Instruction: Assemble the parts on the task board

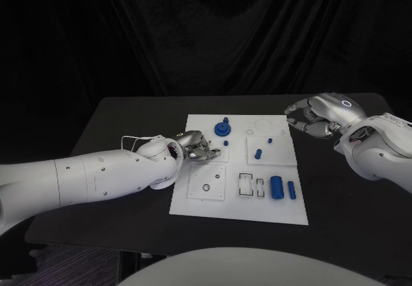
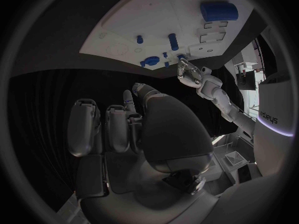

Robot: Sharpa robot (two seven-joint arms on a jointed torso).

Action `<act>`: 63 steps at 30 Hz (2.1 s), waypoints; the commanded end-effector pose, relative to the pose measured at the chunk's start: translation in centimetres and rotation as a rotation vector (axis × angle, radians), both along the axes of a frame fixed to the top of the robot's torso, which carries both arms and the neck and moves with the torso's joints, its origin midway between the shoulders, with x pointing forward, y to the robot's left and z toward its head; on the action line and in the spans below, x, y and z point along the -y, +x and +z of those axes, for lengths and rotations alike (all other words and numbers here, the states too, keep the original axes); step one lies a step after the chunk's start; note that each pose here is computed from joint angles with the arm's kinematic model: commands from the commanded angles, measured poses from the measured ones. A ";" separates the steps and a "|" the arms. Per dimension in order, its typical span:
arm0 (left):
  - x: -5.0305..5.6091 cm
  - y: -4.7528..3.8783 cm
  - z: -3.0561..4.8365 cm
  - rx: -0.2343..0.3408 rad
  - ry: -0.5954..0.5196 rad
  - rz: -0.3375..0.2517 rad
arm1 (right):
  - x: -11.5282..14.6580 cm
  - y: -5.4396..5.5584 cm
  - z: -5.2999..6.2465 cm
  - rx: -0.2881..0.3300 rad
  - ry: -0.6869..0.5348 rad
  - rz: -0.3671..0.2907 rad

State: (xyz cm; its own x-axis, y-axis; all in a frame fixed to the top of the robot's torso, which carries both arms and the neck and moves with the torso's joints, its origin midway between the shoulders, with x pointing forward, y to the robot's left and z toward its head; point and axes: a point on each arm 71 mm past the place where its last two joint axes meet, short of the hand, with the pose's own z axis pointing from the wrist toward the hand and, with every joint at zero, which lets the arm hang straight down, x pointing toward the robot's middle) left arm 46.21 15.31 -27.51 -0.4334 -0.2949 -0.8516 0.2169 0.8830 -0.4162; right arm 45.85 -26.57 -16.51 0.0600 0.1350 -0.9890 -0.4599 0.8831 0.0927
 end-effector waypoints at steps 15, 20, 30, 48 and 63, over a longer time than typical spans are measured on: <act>-0.1 0.03 -0.21 0.008 -0.007 0.000 | 0.1 0.0 -0.1 -0.008 -0.006 -0.015; -0.1 0.14 0.29 0.067 -0.052 -0.003 | 0.2 0.0 -0.2 -0.016 0.006 -0.019; 0.0 -0.07 1.75 0.190 -0.120 -0.005 | 0.4 0.0 -0.2 -0.023 0.017 -0.029; -1.0 1.33 4.93 0.008 0.100 -0.023 | 0.4 0.1 -0.2 -0.024 0.018 -0.032; 0.6 2.21 6.36 -0.120 0.230 -0.064 | 0.3 0.2 -0.2 -0.025 0.017 -0.031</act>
